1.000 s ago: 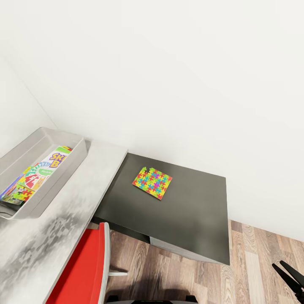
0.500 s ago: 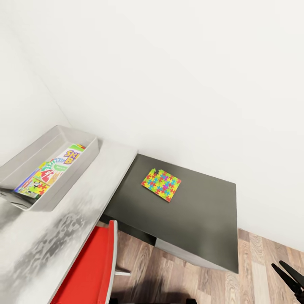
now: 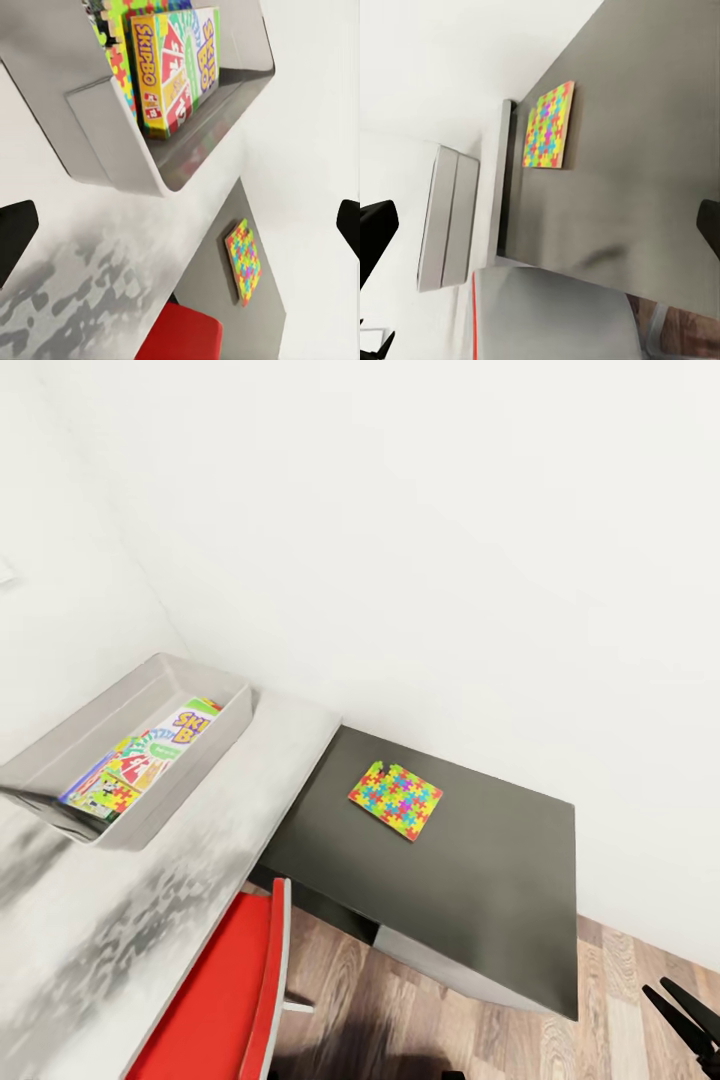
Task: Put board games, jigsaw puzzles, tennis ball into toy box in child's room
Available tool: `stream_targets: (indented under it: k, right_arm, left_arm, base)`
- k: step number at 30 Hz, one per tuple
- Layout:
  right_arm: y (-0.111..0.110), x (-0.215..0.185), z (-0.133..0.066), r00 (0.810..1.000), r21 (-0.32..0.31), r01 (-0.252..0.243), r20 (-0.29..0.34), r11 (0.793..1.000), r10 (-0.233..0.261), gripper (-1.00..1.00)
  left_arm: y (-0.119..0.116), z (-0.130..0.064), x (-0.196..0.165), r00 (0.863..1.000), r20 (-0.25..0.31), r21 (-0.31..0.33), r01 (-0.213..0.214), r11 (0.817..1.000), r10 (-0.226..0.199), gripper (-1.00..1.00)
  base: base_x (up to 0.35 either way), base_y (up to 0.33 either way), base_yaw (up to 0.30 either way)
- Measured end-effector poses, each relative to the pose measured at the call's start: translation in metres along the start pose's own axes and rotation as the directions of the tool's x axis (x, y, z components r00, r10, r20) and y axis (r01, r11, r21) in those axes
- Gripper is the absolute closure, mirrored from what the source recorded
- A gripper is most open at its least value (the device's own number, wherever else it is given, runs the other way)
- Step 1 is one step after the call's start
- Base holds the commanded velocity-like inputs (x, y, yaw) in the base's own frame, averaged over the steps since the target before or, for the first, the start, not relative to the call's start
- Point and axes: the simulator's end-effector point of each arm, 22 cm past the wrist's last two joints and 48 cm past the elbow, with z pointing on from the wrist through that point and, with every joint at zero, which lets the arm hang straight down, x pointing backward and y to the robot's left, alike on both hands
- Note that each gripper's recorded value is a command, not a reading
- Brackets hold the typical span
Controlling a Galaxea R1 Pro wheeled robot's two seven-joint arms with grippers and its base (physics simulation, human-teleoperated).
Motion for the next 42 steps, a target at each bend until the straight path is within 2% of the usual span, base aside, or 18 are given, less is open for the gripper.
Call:
stream_targets:
  k: [9,18,26,32,42]
  right_arm:
    - [-0.001,0.0,0.0,1.0,0.001,-0.001,0.002,1.0,0.001,-1.0]
    - [0.0,0.0,0.0,1.0,0.001,0.0,0.002,1.0,0.0,-1.0]
    - [0.0,0.0,0.0,1.0,0.0,0.001,0.002,1.0,-0.001,-1.0]
    - [0.002,-0.001,0.001,1.0,-0.006,0.004,0.002,1.0,-0.004,-1.0]
    - [0.009,-0.003,0.001,1.0,-0.024,0.015,0.007,1.0,-0.015,-1.0]
  left_arm:
    - [-0.002,0.0,0.0,1.0,0.0,0.01,0.0,1.0,0.0,-1.0]
    - [-0.002,0.0,0.001,1.0,0.0,0.012,0.001,1.0,-0.001,-1.0]
    - [-0.003,0.0,0.0,1.0,0.001,0.016,0.001,1.0,-0.001,-1.0]
    - [-0.01,0.0,0.0,1.0,0.002,0.044,-0.001,0.999,0.001,-1.0]
    - [-0.017,-0.004,0.0,1.0,0.012,0.073,-0.002,0.997,0.001,-1.0]
  base:
    - [-0.071,-0.168,0.001]
    - [-0.022,-0.039,0.0]
    - [-0.224,-0.056,0.0]
    - [-0.242,-0.012,0.0]
    - [-0.036,-0.001,0.0]
